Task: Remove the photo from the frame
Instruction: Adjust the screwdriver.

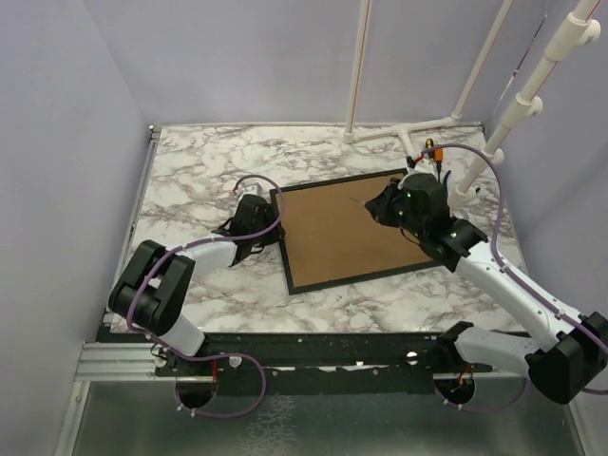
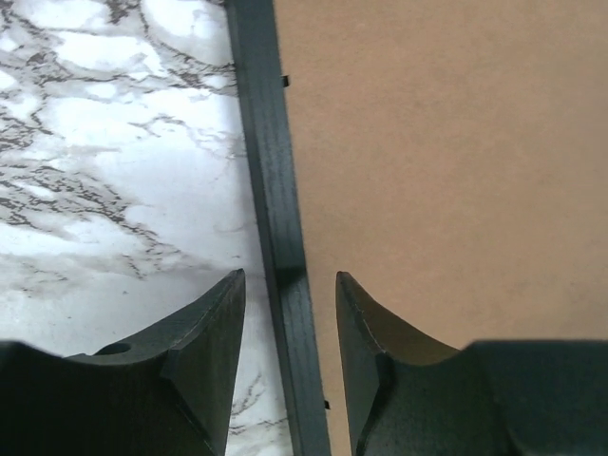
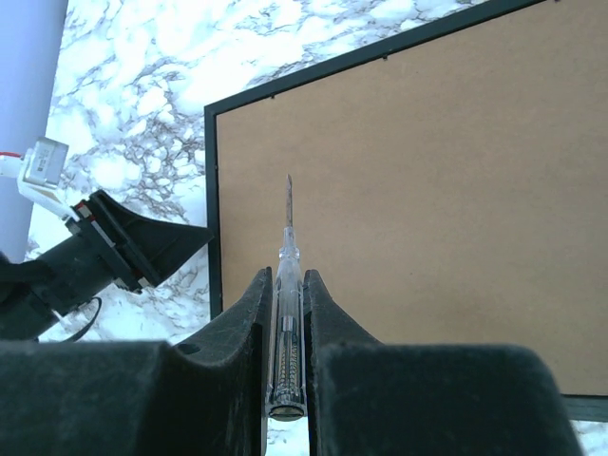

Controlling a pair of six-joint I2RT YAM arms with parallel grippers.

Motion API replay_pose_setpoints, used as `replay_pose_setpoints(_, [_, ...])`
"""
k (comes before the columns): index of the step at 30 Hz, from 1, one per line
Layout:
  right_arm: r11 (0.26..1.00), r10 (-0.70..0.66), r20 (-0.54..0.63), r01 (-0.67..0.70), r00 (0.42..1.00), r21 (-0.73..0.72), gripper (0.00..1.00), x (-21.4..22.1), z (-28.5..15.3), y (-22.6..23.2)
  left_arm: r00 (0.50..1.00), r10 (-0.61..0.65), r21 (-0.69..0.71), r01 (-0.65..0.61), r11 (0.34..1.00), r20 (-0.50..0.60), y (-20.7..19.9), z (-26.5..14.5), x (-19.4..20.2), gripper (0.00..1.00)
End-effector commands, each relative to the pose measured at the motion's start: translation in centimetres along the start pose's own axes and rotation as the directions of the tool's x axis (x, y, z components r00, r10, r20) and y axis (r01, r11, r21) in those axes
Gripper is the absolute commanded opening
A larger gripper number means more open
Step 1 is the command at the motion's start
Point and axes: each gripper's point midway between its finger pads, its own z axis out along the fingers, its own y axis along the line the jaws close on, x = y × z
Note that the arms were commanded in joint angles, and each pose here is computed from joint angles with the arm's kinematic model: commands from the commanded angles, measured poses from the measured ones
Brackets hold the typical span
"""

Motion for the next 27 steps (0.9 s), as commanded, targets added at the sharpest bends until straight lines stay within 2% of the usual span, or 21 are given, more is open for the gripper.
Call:
replay_pose_setpoints(1, [0.999, 0.002, 0.047, -0.004, 0.999, 0.041, 0.01, -0.3, -0.7, -1.1, 0.999, 0.034, -0.064, -0.035, 0.997, -0.018, 1.1, 1.0, 0.6, 0.44])
replay_pose_setpoints(7, [0.998, 0.0, 0.046, -0.003, 0.999, 0.068, 0.01, 0.1, -1.3, -2.0, 0.998, 0.054, -0.103, -0.058, 0.993, -0.036, 1.8, 1.4, 1.1, 0.38])
replay_pose_setpoints(13, [0.997, -0.001, 0.028, -0.001, 1.0, 0.081, 0.01, 0.7, -1.0, -2.4, 0.997, 0.071, -0.206, -0.073, 0.976, -0.021, 4.0, 1.0, 0.4, 0.17])
replay_pose_setpoints(15, [0.997, -0.002, 0.02, 0.0, 1.0, 0.079, 0.01, 0.8, -0.9, -2.3, 0.998, 0.054, -0.238, -0.055, 0.97, -0.012, 5.1, 1.0, -0.2, 0.14])
replay_pose_setpoints(19, [0.997, -0.012, 0.012, 0.011, 1.0, 0.07, 0.01, 0.9, -0.9, -2.1, 1.0, 0.009, -0.273, -0.002, 0.962, 0.023, 7.1, 1.0, -2.1, 0.14])
replay_pose_setpoints(22, [0.998, -0.031, -0.007, 0.032, 0.999, 0.057, 0.01, 1.2, -0.8, -1.9, 0.998, -0.023, -0.3, 0.041, 0.953, 0.065, 8.3, 1.4, -4.2, 0.18])
replay_pose_setpoints(27, [0.998, -0.054, -0.061, 0.055, 0.997, 0.024, 0.01, 2.2, -0.3, -1.4, 0.989, -0.061, -0.232, 0.092, 0.968, 0.137, 6.3, 1.8, -8.1, 0.35])
